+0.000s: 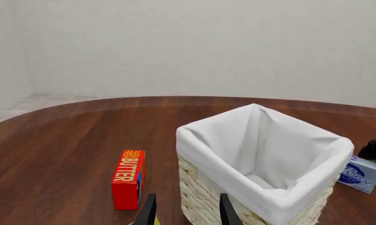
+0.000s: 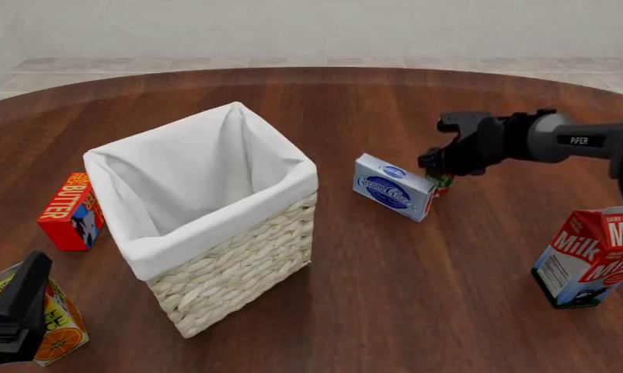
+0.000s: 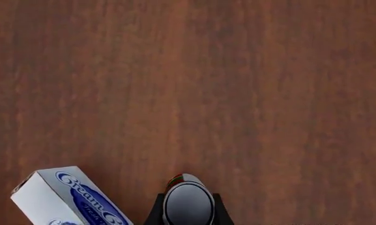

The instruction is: Pick up the alphabet soup and the tomato sauce, and put them in the basket.

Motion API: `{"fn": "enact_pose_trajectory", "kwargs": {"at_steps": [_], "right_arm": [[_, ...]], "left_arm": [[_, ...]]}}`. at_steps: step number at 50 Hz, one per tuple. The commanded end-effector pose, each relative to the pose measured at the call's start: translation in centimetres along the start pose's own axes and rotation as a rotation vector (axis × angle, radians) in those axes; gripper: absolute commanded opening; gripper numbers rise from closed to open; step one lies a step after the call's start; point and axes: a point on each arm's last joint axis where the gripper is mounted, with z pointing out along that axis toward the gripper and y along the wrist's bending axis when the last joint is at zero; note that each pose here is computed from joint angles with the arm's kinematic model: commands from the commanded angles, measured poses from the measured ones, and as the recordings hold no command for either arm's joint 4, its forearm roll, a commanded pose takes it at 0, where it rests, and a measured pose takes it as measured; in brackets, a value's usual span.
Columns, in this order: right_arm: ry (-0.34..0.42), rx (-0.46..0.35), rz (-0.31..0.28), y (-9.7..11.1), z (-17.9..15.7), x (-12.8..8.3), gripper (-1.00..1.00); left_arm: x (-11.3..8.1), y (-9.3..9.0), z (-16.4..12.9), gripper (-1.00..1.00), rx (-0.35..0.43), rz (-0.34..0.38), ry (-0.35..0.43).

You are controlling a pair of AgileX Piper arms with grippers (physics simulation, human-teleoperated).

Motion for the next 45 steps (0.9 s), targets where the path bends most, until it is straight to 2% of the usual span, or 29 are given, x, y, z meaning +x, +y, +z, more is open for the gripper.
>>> {"fn": "enact_pose_trajectory", "kwargs": {"at_steps": [1, 15, 45], "right_arm": [[-0.022, 0.002, 0.017, -0.2, -0.8, -0.7, -1.00], [-0.058, 0.005, 0.015, -0.4, -2.1, -1.8, -1.00], [-0.177, -0.012, -0.019, 0.8, -8.7, -4.3, -1.00]], "left_arm": [[0.0, 0.0, 0.0, 1.00, 0.001, 0.005, 0.002], [0.0, 0.0, 0.0, 1.00, 0.002, 0.006, 0.001], [0.0, 0.0, 0.0, 1.00, 0.003, 0.009, 0.002]]}}
